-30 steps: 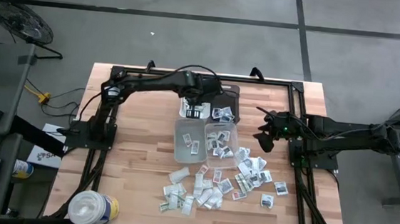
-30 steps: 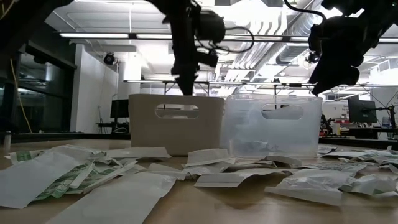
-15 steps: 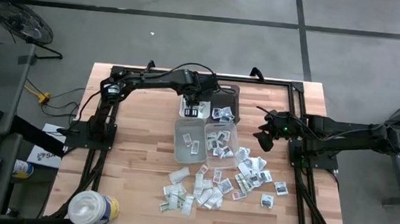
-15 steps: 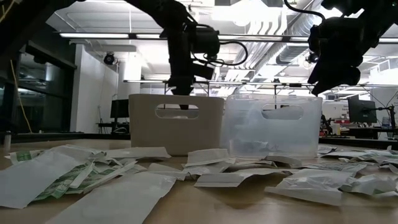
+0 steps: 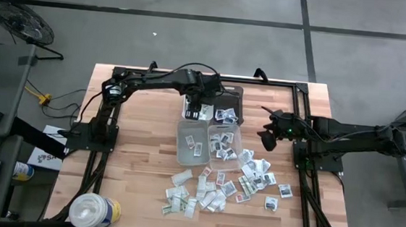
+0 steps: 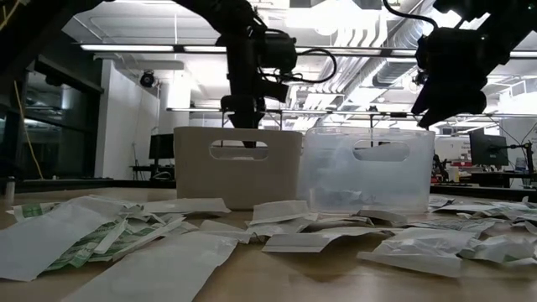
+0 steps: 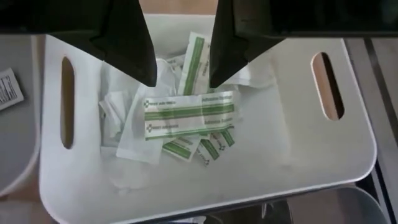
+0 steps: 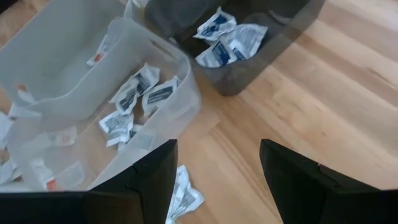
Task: Pick & Place First Aid Supplies
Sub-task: Put the green bandage pack into the white bin
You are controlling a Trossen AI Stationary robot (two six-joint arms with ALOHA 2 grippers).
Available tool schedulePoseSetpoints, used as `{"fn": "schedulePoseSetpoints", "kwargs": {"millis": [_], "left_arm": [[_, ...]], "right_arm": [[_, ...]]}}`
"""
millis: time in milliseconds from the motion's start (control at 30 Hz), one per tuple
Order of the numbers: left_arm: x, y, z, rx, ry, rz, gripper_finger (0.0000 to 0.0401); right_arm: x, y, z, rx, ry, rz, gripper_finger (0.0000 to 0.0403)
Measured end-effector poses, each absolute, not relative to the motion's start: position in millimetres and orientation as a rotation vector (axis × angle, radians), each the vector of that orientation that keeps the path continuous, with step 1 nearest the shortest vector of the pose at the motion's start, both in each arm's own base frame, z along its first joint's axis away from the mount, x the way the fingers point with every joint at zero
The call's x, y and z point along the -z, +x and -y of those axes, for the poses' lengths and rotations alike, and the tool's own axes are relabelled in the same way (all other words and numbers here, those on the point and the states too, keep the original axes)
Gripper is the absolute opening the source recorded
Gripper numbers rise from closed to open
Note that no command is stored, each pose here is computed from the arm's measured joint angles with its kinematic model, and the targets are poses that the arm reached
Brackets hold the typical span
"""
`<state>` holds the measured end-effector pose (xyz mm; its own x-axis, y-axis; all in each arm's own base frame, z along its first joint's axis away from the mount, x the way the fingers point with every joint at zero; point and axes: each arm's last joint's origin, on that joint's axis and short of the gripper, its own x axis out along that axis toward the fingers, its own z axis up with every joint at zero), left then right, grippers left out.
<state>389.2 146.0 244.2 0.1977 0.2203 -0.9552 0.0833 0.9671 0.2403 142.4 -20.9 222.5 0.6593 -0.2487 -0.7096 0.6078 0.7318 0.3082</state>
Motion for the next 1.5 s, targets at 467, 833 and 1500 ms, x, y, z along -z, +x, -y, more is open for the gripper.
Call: {"fn": "schedulePoseSetpoints", "kwargs": {"millis": [467,833,1500], "left_arm": [[-287.3,386.1,-137.5,-0.041,0.197,-1.284,0.0146],[-328.0,378.5,-65.8,-0.124,0.100,-1.188,0.0147],[-265.1,348.1,146.0,-0.476,-0.395,-1.154,0.0147]], "right_arm": [[-225.2,144.4,22.5,0.549,0.555,-0.642,0.0222],[-227.7,146.3,19.4,0.343,0.362,-0.686,0.0222],[-231.2,143.1,12.6,0.068,0.274,-0.703,0.0222]]}}
